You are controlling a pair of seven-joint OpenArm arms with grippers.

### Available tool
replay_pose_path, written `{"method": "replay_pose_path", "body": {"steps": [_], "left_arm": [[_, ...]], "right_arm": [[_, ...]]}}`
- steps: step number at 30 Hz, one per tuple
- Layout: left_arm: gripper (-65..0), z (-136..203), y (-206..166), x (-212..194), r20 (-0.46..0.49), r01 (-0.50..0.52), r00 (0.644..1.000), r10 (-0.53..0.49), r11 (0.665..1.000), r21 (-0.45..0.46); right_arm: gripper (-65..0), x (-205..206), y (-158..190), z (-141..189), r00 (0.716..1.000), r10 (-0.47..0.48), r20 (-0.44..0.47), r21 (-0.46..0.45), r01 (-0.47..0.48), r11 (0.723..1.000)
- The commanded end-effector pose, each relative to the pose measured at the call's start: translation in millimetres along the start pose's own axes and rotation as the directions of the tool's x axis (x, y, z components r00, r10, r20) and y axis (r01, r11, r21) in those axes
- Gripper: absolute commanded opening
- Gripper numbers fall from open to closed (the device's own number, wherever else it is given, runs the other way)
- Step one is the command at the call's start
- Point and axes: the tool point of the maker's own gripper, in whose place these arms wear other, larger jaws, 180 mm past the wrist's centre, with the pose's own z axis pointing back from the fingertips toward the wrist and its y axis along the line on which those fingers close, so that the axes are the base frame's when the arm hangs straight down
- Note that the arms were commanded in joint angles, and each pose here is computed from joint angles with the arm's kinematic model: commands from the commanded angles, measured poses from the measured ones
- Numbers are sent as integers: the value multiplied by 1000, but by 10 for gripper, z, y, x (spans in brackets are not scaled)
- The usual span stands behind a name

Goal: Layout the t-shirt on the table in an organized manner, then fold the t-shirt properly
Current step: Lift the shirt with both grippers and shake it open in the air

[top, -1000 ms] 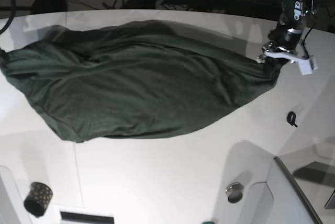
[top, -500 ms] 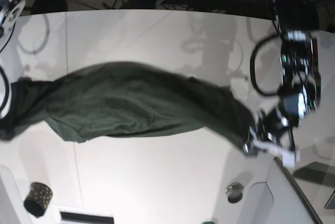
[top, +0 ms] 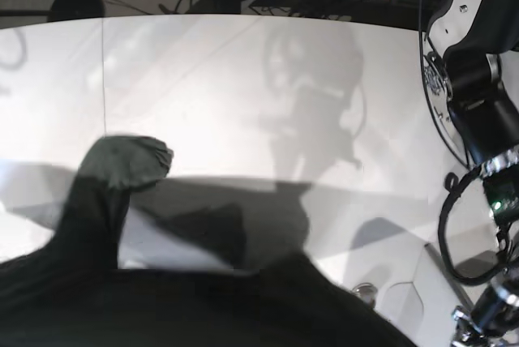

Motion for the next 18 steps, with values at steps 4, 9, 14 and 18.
{"method": "replay_pose_path", "body": {"steps": [4, 9, 14, 18], "left_arm": [[-650, 263, 54, -446, -73, 59, 996, -58, 998, 10], [-650, 835, 611, -1046, -185, 52, 982, -22, 986, 157], [-650, 1428, 1288, -1547, -320, 152, 947, -28, 917, 369], [-650, 1723, 1571, -1877, -420, 243, 906, -54, 878, 413]], "right_arm": [[-650, -517, -283, 332, 999, -12, -44, -74, 9, 997], [-650, -1765, -564, 679, 964, -165, -206, -178, 129, 975], [-650, -2744, -775, 1017, 898, -285, -335, -329, 172, 929], [-650, -3182, -891, 1202, 864, -277, -421, -419, 86, 904]]}}
